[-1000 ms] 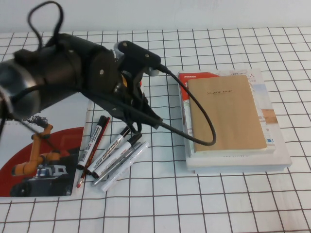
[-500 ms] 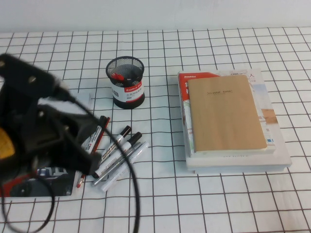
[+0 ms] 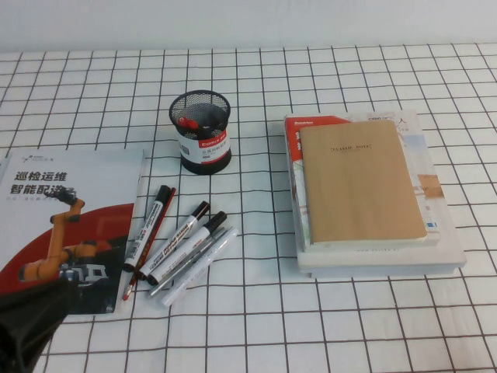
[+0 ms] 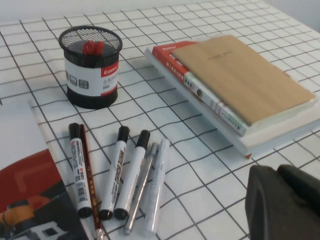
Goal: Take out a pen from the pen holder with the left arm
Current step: 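Take a marker out of the pen holder and lay it on the table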
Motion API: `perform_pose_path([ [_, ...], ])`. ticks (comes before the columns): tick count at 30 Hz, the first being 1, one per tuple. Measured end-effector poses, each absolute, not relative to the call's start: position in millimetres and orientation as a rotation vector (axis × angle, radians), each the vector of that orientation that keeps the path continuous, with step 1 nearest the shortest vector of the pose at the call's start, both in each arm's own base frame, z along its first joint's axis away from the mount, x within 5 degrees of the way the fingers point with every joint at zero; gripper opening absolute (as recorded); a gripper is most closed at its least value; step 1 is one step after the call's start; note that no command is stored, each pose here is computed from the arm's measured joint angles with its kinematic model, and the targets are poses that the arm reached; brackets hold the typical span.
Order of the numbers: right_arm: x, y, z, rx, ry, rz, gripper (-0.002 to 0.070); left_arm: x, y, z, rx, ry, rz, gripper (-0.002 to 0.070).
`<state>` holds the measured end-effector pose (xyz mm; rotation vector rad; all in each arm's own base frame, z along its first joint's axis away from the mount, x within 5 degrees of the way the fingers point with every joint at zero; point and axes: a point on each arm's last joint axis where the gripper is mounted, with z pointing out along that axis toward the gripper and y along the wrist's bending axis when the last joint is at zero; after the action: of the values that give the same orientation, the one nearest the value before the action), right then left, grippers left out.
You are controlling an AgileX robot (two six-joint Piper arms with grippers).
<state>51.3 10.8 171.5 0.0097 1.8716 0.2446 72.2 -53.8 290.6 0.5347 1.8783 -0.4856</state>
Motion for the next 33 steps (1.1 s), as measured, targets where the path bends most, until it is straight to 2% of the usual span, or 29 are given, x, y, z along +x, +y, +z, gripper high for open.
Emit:
perform_pose_path([
  [15, 51.3, 10.8, 171.5, 0.01, 1.872, 0.245, -0.0014, 70.7, -48.6, 282.4, 0.553, 1.807, -0.421, -0.0002],
  [19, 51.3, 10.8, 171.5, 0.01, 1.872, 0.245, -0.0014, 69.6, -40.7, 272.9, 0.454, 1.794, -0.395, -0.0002],
  [25, 51.3, 10.8, 171.5, 0.01, 1.872, 0.245, -0.0014, 61.4, -20.8, 258.2, 0.245, 1.752, -0.268, -0.0002],
  [33, 51.3, 10.8, 171.5, 0.01, 1.872, 0.245, -0.0014, 51.7, -7.6, 234.5, 0.117, 1.607, -0.105, -0.0002],
])
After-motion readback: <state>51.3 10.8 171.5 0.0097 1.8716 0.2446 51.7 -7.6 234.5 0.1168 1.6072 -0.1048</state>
